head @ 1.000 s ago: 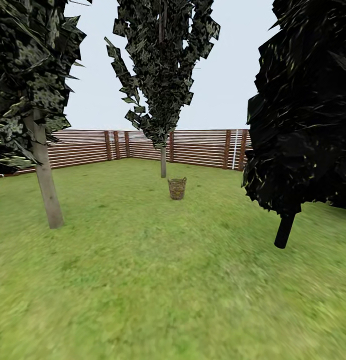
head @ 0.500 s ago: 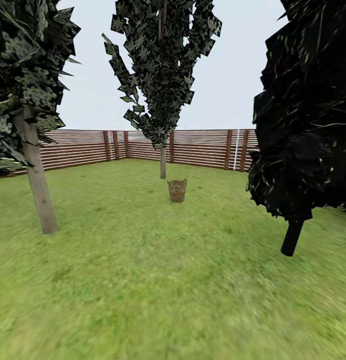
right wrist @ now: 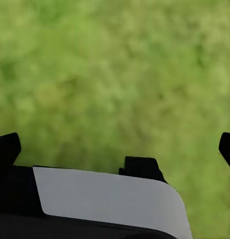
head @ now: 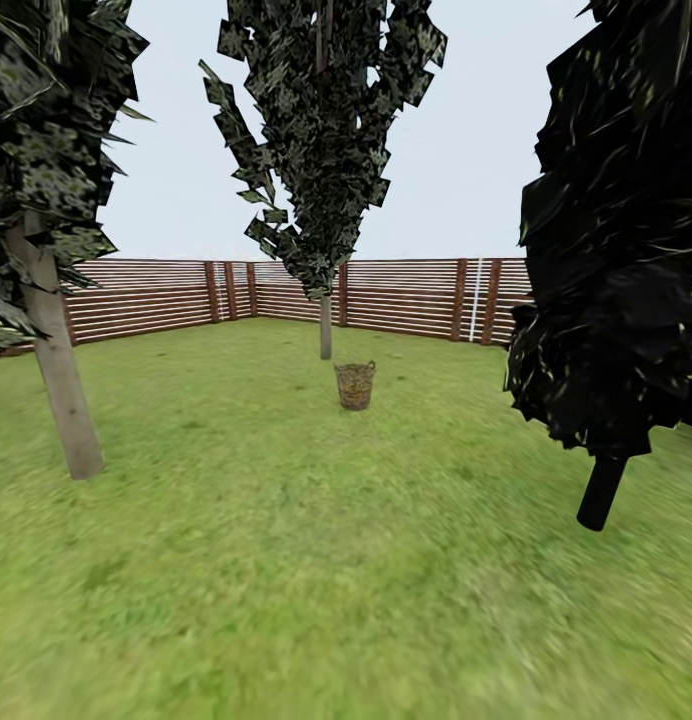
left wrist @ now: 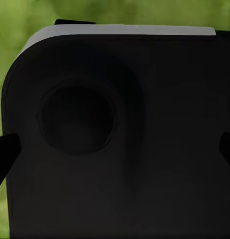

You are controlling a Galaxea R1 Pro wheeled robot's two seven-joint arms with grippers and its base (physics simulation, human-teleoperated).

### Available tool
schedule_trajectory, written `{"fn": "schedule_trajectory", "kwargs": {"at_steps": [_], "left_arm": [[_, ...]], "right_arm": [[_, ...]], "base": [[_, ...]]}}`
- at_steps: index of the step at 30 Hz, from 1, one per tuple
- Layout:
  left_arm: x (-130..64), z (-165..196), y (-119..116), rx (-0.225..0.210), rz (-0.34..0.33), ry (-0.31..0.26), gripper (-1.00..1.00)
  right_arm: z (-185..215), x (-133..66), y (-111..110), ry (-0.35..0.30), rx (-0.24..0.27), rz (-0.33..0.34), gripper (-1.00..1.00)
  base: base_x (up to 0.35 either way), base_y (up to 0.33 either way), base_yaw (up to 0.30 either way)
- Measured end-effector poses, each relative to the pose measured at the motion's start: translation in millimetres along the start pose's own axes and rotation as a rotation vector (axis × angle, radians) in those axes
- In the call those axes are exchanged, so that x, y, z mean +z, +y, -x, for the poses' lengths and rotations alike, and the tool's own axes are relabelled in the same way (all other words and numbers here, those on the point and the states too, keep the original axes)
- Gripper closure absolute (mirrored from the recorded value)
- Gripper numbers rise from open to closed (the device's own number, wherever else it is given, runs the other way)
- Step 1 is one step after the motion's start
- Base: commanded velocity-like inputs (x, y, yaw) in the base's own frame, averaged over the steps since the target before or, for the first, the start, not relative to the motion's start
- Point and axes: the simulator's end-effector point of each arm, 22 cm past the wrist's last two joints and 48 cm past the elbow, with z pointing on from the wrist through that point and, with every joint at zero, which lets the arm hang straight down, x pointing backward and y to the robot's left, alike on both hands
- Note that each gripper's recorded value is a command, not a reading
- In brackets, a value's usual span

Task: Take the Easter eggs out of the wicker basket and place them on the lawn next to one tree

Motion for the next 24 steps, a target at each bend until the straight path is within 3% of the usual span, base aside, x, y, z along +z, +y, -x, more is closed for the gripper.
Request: {"fn": "schedule_trajectory", "kwargs": {"at_steps": [24], "left_arm": [[-0.1,0.1,0.9,-0.001,0.001,0.000,-1.00]], "right_arm": [[-0.4,-0.1,0.3,0.001,0.000,0.000,-1.00]], "base": [[0.332,-0.029,0.000]]}}
